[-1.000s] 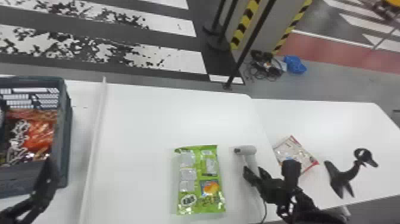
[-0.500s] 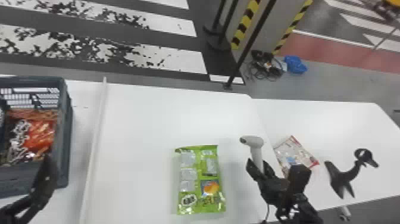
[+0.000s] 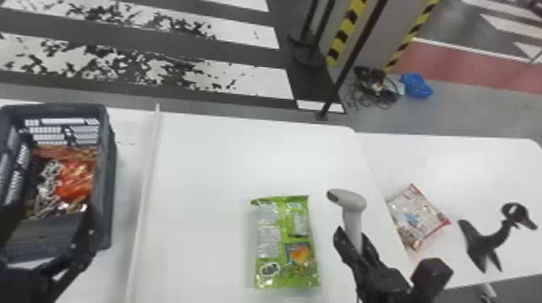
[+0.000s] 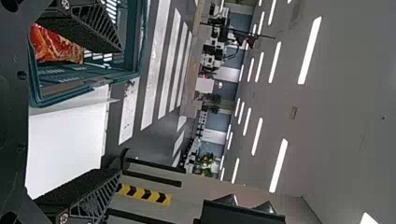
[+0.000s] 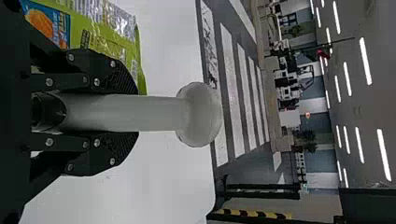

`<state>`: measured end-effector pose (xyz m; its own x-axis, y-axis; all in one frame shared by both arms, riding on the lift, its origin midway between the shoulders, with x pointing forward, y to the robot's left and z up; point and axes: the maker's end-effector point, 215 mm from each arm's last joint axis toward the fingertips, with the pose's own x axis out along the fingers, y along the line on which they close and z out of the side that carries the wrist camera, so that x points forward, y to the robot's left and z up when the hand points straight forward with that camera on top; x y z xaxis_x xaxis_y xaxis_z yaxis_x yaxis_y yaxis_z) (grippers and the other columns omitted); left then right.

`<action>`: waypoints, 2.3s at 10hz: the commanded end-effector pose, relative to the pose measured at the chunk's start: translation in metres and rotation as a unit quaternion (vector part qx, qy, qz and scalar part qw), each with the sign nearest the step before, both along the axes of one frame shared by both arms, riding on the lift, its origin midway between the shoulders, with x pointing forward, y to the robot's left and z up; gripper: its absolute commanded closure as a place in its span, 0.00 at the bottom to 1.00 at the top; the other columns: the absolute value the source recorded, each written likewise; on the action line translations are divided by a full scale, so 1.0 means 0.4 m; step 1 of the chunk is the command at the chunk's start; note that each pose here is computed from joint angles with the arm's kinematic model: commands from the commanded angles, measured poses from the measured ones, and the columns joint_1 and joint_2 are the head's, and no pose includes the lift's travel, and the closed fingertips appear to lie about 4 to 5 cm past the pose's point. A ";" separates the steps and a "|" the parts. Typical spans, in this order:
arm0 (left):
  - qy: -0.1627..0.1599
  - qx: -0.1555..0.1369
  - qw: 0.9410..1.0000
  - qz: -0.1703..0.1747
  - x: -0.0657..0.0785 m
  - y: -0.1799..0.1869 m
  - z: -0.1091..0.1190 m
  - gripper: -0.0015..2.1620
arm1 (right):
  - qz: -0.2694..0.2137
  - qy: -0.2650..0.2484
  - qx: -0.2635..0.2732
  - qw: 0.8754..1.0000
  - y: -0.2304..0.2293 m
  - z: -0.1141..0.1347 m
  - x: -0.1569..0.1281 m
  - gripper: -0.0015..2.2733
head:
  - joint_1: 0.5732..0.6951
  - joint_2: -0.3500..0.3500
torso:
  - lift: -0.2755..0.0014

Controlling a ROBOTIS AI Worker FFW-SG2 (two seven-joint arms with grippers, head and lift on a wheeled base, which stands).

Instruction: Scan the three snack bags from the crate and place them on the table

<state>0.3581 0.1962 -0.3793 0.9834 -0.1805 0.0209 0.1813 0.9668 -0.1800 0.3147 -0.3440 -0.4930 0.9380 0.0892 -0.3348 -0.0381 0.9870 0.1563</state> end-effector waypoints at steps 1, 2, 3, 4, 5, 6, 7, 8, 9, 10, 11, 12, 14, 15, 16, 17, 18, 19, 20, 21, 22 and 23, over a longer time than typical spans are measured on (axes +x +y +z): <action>0.002 -0.003 1.000 0.004 0.005 0.013 -0.008 0.04 | 0.010 -0.011 0.009 1.000 0.056 0.010 -0.054 0.98 | 1.00 0.13 | 0.86; 0.000 -0.006 1.000 0.004 0.006 0.015 -0.005 0.04 | 0.017 -0.018 0.009 1.000 0.080 0.023 -0.075 0.98 | 1.00 0.17 | 0.86; 0.001 -0.006 1.000 0.003 0.007 0.015 -0.008 0.04 | 0.024 -0.021 0.012 0.999 0.103 0.031 -0.085 0.98 | 1.00 0.20 | 0.86; 0.002 -0.006 1.000 0.002 0.007 0.011 -0.011 0.04 | 0.031 -0.024 0.018 0.999 0.128 0.040 -0.081 0.98 | 1.00 0.21 | 0.86; 0.004 -0.007 1.000 0.000 0.004 0.005 -0.017 0.04 | 0.037 -0.016 0.023 0.999 0.145 0.029 -0.075 0.98 | 1.00 0.24 | 0.86; 0.008 -0.006 1.000 0.000 0.005 0.005 -0.030 0.04 | 0.047 0.012 0.026 0.998 0.165 -0.011 -0.057 0.98 | 1.00 0.26 | 0.86; 0.009 -0.006 1.000 -0.001 0.006 0.003 -0.035 0.04 | 0.057 0.039 0.027 0.997 0.187 -0.049 -0.034 0.98 | 1.00 0.28 | 0.86; 0.011 -0.005 1.000 -0.001 0.006 0.004 -0.039 0.04 | 0.059 0.060 0.029 0.996 0.193 -0.079 -0.010 0.98 | 1.00 0.30 | 0.86; 0.011 -0.004 1.000 -0.001 0.008 0.008 -0.042 0.04 | 0.060 0.064 0.028 0.996 0.196 -0.087 0.009 0.98 | 1.00 0.32 | 0.86; 0.012 -0.001 1.000 0.002 0.011 0.020 -0.047 0.04 | 0.062 0.067 0.024 0.996 0.198 -0.090 0.026 0.98 | 1.00 0.33 | 0.86; 0.013 0.000 1.000 0.004 0.016 0.024 -0.051 0.04 | 0.064 0.077 0.021 0.995 0.197 -0.108 0.038 0.98 | 1.00 0.34 | 0.86; 0.014 0.001 1.000 0.004 0.022 0.025 -0.055 0.04 | 0.064 0.087 0.020 0.994 0.196 -0.126 0.045 0.98 | 1.00 0.35 | 0.86; 0.017 0.002 1.000 0.004 0.035 0.028 -0.062 0.04 | 0.063 0.087 0.019 0.994 0.194 -0.130 0.060 0.98 | 1.00 0.36 | 0.86; 0.020 0.003 1.000 0.004 0.043 0.030 -0.071 0.04 | 0.061 0.090 0.015 0.994 0.191 -0.140 0.066 0.98 | 1.00 0.36 | 0.86; 0.023 0.003 1.000 0.003 0.049 0.030 -0.076 0.04 | 0.062 0.102 0.013 0.993 0.191 -0.159 0.071 0.98 | 1.00 0.36 | 0.86; 0.025 0.002 1.000 0.004 0.052 0.032 -0.080 0.04 | 0.063 0.113 0.012 0.992 0.191 -0.178 0.074 0.98 | 1.00 0.36 | 0.86; 0.024 0.002 1.000 0.006 0.054 0.039 -0.078 0.04 | 0.065 0.119 0.012 0.991 0.196 -0.184 0.072 0.98 | 1.00 0.36 | 0.86; 0.024 0.001 1.000 0.007 0.055 0.042 -0.077 0.04 | 0.065 0.111 0.011 0.992 0.197 -0.170 0.077 0.98 | 1.00 0.37 | 0.86; 0.024 0.001 1.000 0.007 0.055 0.042 -0.077 0.04 | 0.064 0.092 0.008 0.994 0.193 -0.136 0.084 0.98 | 1.00 0.38 | 0.86; 0.024 0.002 1.000 0.006 0.055 0.042 -0.078 0.04 | 0.059 0.081 0.008 0.995 0.179 -0.103 0.086 0.98 | 1.00 0.38 | 0.86; 0.023 0.002 1.000 0.005 0.054 0.041 -0.075 0.04 | 0.050 0.075 0.005 0.996 0.148 -0.077 0.088 0.98 | 1.00 0.38 | 0.86; 0.022 0.001 1.000 0.005 0.049 0.039 -0.073 0.04 | 0.040 0.073 0.006 0.997 0.111 -0.061 0.091 0.98 | 1.00 0.36 | 0.86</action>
